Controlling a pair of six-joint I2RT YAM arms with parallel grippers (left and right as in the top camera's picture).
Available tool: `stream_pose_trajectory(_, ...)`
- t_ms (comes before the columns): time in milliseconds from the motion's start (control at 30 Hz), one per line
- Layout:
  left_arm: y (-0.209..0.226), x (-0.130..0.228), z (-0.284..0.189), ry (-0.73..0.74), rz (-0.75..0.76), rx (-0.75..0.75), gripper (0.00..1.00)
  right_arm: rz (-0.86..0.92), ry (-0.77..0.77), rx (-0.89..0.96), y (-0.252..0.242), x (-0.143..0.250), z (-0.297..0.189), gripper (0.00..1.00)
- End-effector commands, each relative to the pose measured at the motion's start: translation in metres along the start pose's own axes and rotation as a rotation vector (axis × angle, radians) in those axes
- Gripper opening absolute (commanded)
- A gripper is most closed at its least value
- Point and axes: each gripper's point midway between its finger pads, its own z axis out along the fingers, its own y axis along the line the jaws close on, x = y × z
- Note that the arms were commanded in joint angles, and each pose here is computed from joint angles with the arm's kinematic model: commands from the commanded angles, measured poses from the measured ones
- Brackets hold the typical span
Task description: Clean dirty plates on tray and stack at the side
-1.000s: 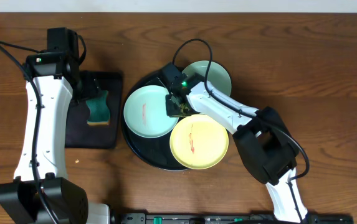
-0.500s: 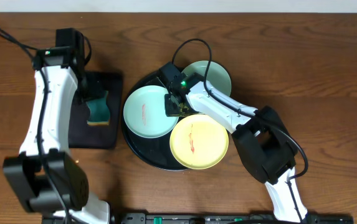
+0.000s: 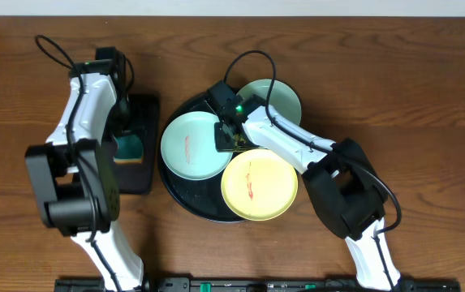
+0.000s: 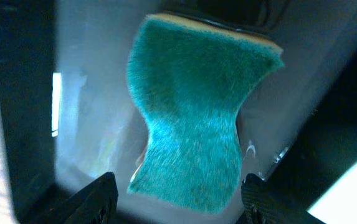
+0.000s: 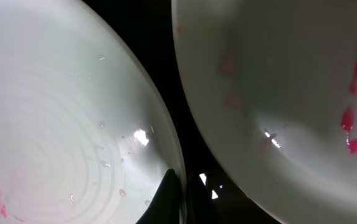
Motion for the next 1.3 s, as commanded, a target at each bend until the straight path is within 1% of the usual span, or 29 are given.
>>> stream_pose_trajectory(0, -0.006, 0.003, 0.023, 0.052, 0.03, 0.028, 0.64, -0.023, 0.028, 0.03, -0.006, 0.006, 0.018, 0.01)
stream_pose_trajectory(100, -0.008, -0.002, 0.035, 0.053, 0.034, 0.027, 0.63, -0.029, 0.03, 0.029, -0.006, 0.006, 0.018, 0.01)
stream_pose_trajectory(167, -0.007, -0.006, 0.04, 0.048, 0.031, 0.028, 0.59, -0.035, 0.029, 0.028, -0.006, 0.006, 0.018, 0.01)
stream_pose_trajectory(367, 0.0, -0.008, 0.044, 0.047, 0.008, 0.029, 0.43, -0.035, 0.028, 0.027, -0.005, 0.006, 0.018, 0.01)
stream_pose_trajectory(433, 0.003, -0.008, 0.044, 0.048, 0.002, 0.03, 0.39, -0.035, 0.028, 0.027, -0.005, 0.006, 0.018, 0.01)
stream_pose_trajectory(500, 0.004, -0.008, 0.045, 0.05, 0.0, 0.029, 0.39, -0.035, 0.028, 0.027, -0.005, 0.006, 0.018, 0.01)
stream_pose_trajectory(600, 0.003, -0.006, 0.045, 0.056, 0.0, 0.031, 0.39, -0.035, 0.028, 0.027, -0.005, 0.006, 0.018, 0.01)
stream_pose_trajectory(767, -0.002, -0.009, 0.031, 0.046, -0.001, 0.076, 0.57, -0.035, 0.026, 0.026, -0.005, 0.005, 0.018, 0.01)
stream_pose_trajectory(867, -0.001, -0.014, 0.018, 0.011, -0.003, 0.084, 0.61, -0.035, 0.027, 0.027, -0.005, 0.005, 0.018, 0.01)
stream_pose_trajectory(1033, 0.005, -0.018, 0.003, -0.031, 0.013, 0.089, 0.62, -0.035, 0.026, 0.026, -0.005, 0.005, 0.018, 0.02)
stream_pose_trajectory(1100, 0.005, -0.017, 0.004, -0.029, 0.042, 0.107, 0.62, -0.035, 0.026, 0.026, -0.005, 0.005, 0.018, 0.02)
stream_pose_trajectory(1167, -0.001, -0.015, 0.006, -0.023, 0.085, 0.16, 0.62, -0.035, 0.026, 0.026, -0.005, 0.005, 0.018, 0.02)
stream_pose_trajectory(1267, -0.001, -0.013, 0.011, -0.019, 0.087, 0.172, 0.61, -0.035, 0.026, 0.026, -0.005, 0.005, 0.018, 0.02)
